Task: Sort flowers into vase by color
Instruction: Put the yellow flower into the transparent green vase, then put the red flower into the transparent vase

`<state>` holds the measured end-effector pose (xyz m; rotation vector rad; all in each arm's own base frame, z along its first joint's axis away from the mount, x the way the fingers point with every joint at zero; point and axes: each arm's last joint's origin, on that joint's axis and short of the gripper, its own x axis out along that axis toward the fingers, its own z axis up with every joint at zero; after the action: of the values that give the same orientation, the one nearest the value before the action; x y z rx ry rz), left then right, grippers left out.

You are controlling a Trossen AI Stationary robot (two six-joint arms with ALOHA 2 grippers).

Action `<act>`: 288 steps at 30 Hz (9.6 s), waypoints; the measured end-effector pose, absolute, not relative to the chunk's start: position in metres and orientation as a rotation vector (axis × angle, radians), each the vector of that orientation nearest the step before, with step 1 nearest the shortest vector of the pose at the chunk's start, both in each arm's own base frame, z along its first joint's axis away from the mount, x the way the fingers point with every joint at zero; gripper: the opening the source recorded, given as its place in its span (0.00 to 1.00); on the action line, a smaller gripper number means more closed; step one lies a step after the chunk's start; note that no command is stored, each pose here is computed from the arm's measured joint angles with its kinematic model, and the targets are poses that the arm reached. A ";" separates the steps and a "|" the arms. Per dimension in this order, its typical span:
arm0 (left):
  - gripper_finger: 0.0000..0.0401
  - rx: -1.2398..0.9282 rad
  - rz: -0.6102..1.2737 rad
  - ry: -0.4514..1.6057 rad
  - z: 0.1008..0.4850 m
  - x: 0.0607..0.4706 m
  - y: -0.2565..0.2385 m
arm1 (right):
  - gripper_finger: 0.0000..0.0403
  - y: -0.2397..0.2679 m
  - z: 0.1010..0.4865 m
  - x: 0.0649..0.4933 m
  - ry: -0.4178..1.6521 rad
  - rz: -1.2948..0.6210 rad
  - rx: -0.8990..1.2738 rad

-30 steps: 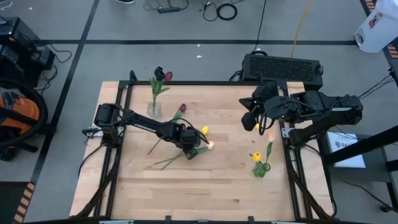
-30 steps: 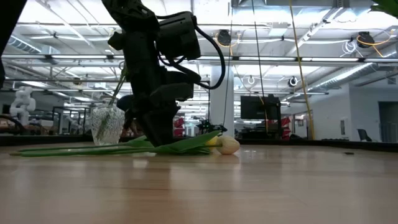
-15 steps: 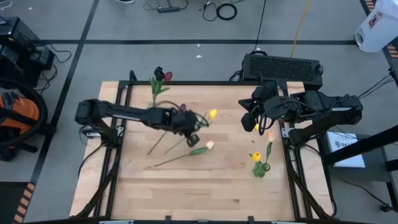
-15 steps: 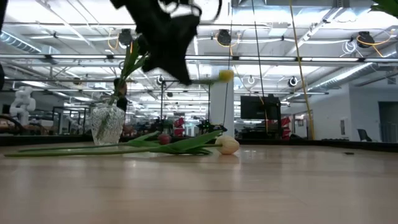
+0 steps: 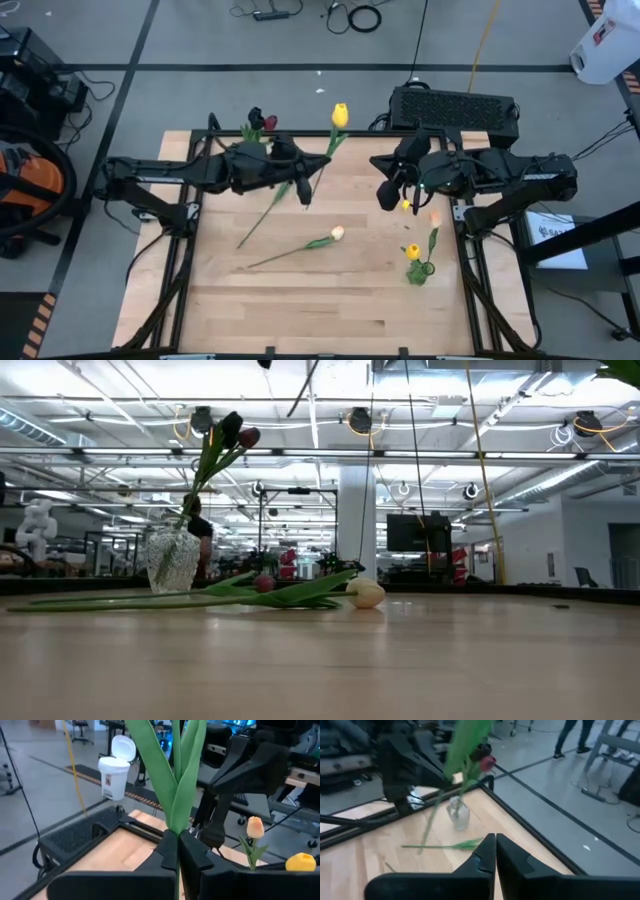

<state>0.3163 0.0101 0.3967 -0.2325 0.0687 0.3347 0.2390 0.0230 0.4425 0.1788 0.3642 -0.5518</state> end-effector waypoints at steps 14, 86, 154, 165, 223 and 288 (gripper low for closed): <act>0.00 -0.231 0.181 -0.048 0.407 0.322 0.004 | 0.38 0.019 0.457 0.250 0.220 -0.419 0.316; 0.34 -0.214 0.235 0.057 0.400 0.314 0.010 | 0.00 0.020 0.507 0.123 -0.029 -0.398 0.292; 0.34 -0.203 0.259 0.193 0.386 0.315 0.010 | 0.00 0.111 0.456 0.095 0.429 -0.103 0.423; 0.34 -0.203 0.260 0.199 0.384 0.317 0.010 | 0.00 0.143 0.426 0.086 0.404 -0.247 0.314; 0.34 -0.252 0.277 0.186 0.384 0.317 0.010 | 0.00 0.165 0.376 0.094 0.490 -0.292 0.112; 0.34 -0.245 0.283 0.178 0.385 0.317 0.011 | 0.34 0.142 0.405 0.077 0.711 -0.174 0.501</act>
<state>0.3166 0.0107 0.3847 -0.2453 0.1778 0.2832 0.0770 0.1416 0.4050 0.5015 0.7106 -0.1737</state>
